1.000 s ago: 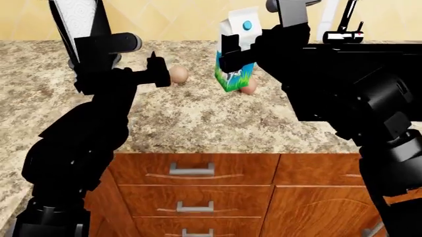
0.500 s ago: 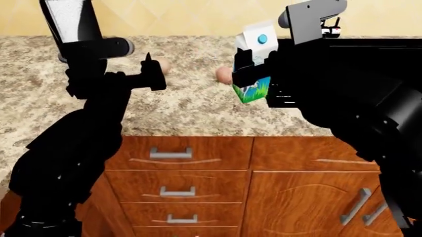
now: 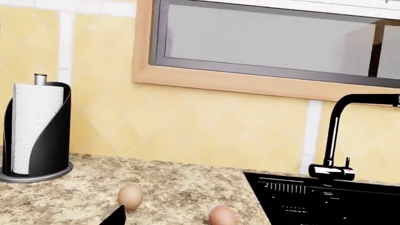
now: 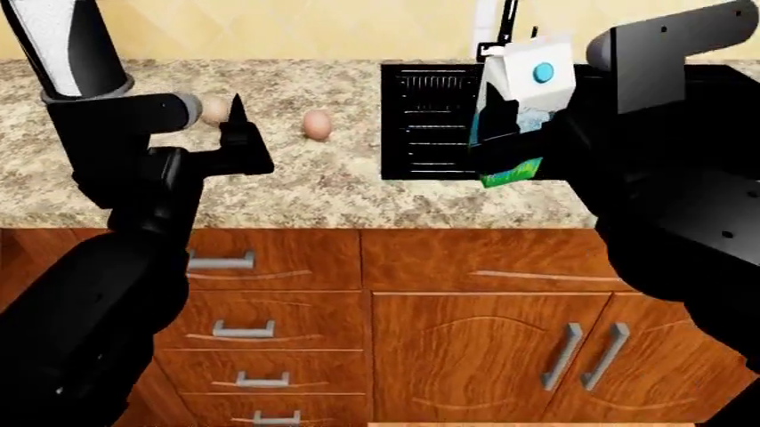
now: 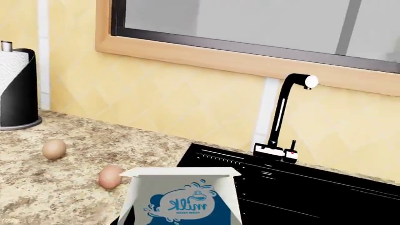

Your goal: Place the eggs and milk next to the bowl.

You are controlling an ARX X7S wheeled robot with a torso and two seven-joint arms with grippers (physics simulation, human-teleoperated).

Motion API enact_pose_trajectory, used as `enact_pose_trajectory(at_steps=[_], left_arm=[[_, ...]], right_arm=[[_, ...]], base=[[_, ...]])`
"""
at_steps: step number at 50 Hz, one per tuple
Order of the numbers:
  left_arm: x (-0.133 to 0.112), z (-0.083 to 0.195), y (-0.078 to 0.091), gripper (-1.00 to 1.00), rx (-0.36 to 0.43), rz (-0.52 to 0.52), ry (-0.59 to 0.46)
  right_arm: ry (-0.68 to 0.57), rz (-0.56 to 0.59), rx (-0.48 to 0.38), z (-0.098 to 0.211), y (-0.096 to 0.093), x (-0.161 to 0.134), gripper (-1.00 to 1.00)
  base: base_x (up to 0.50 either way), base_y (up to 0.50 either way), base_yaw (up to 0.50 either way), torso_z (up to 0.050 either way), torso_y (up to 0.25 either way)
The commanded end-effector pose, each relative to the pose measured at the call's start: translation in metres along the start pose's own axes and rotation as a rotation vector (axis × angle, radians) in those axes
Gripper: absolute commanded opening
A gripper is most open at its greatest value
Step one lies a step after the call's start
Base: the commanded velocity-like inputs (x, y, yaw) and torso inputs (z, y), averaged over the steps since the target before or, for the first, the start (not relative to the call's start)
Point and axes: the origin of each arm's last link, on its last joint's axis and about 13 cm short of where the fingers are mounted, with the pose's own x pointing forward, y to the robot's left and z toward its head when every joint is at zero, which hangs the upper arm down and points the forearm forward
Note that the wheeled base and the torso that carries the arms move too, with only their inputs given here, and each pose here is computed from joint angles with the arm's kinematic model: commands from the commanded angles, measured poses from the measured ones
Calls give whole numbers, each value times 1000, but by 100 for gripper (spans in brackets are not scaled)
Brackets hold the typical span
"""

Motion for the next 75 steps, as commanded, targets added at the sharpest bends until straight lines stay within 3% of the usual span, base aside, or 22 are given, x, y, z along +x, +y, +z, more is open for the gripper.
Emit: enact_pose_trajectory(at_steps=[1,18,27,46,75], left_arm=[[-20,0,5,100,3,3,-74],[-36,-1,6,100,47,-5,-110],[-43,4,3,100,50,-10,-135],[-45,3,0,100,64,-27,-143],[-49,2,-4,100,81,-45,-158]], right_arm=[[-104,-71,-57,0,-2,-32,-100],[-149,-141,-72,-44,9,-77,-100],[-217,-154,-90,-34,16,-97,-100],[-232,-146,-82,-32,17,-98,-100],[-242,-160,-68,-33,16,-97,-100]], base=[[-85,-500,0,0,0],[-65,-500,0,0,0],[-46,-500,0,0,0],[-364,-366,0,1,0],[-3,-500,0,0,0]])
